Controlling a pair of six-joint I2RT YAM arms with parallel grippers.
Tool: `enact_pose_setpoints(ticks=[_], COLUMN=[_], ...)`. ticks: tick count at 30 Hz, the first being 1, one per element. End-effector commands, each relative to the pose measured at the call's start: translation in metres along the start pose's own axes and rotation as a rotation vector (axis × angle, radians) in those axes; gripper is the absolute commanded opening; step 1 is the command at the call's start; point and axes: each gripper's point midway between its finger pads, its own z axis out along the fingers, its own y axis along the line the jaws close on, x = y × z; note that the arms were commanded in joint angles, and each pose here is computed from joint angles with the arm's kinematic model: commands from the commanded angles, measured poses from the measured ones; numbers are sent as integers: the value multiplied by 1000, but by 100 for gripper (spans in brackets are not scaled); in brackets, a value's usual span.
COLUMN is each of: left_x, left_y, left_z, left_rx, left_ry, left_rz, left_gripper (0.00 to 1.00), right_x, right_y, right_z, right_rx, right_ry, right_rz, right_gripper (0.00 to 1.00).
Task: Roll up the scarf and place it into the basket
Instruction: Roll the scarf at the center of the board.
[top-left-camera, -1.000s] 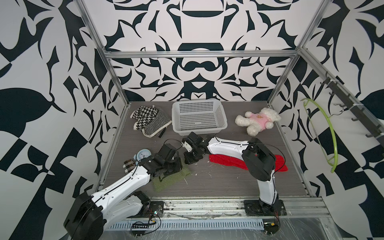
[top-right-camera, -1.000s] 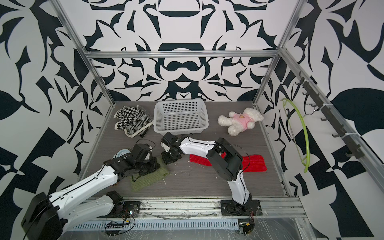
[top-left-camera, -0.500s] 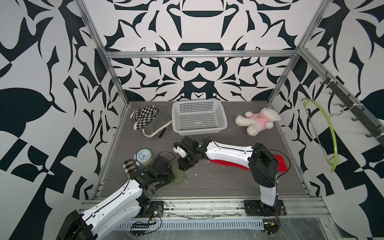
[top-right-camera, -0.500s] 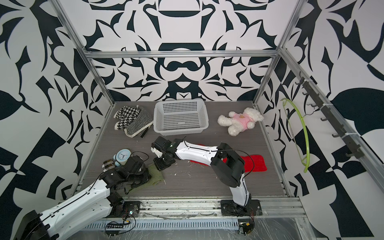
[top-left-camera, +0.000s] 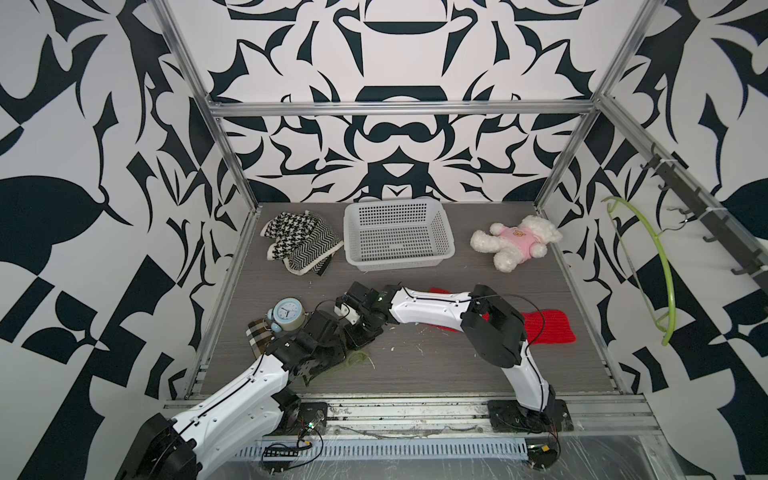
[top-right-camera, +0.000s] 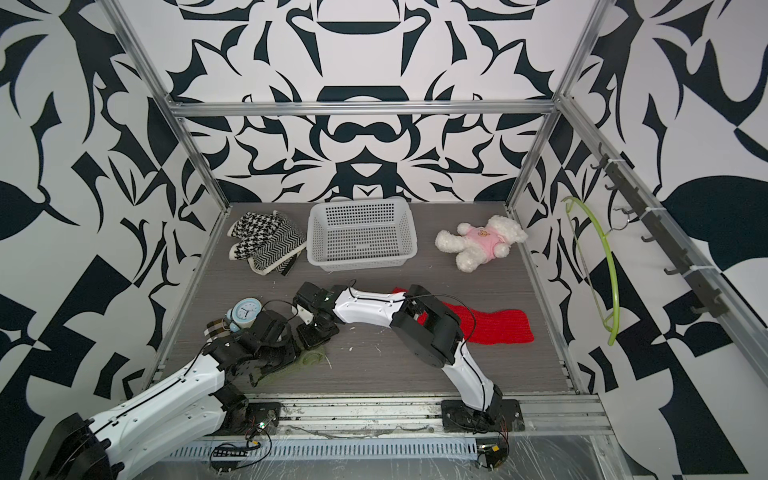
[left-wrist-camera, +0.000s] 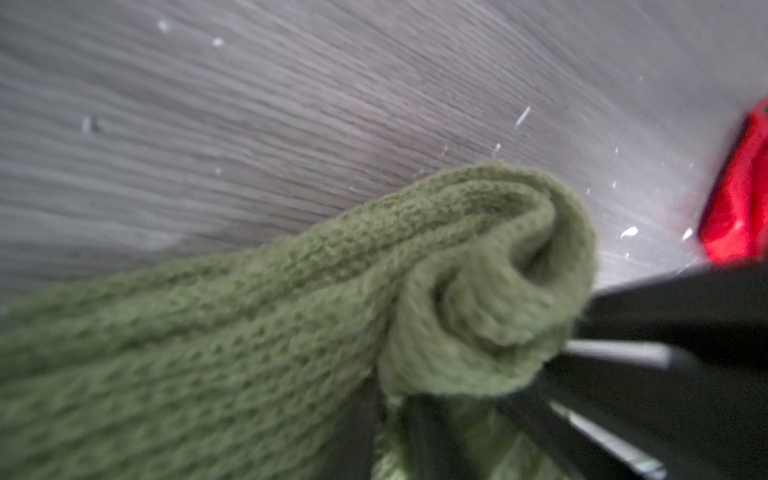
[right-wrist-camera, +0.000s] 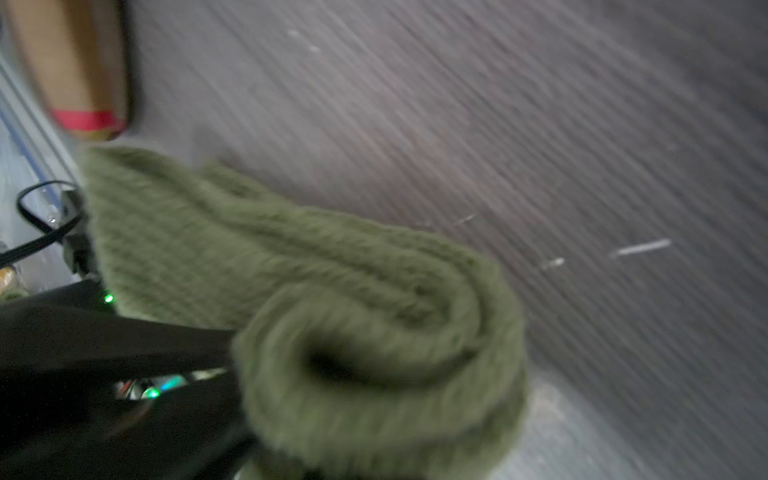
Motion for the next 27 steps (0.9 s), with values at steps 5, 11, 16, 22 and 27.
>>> enact_pose_setpoints(ticks=[5, 11, 16, 22, 27], left_x=[-8, -7, -10, -16, -21], left_y=[-10, -36, -70, -93, -102], left_z=[-20, -19, -16, -15, -16], left_rx=[30, 127, 246, 299, 316], left_ry=[-32, 10, 49, 57, 51], left_rz=[18, 34, 53, 71, 82], left_gripper=[64, 68, 68, 68, 68], right_x=[6, 29, 39, 32, 22], right_y=[-36, -81, -101, -97, -85], right_z=[3, -20, -48, -58, -62], right_rx=[128, 280, 337, 330, 301], right_ry=[23, 56, 42, 18, -12], right_rz=[44, 84, 103, 93, 88], right_gripper=[12, 12, 12, 12, 12])
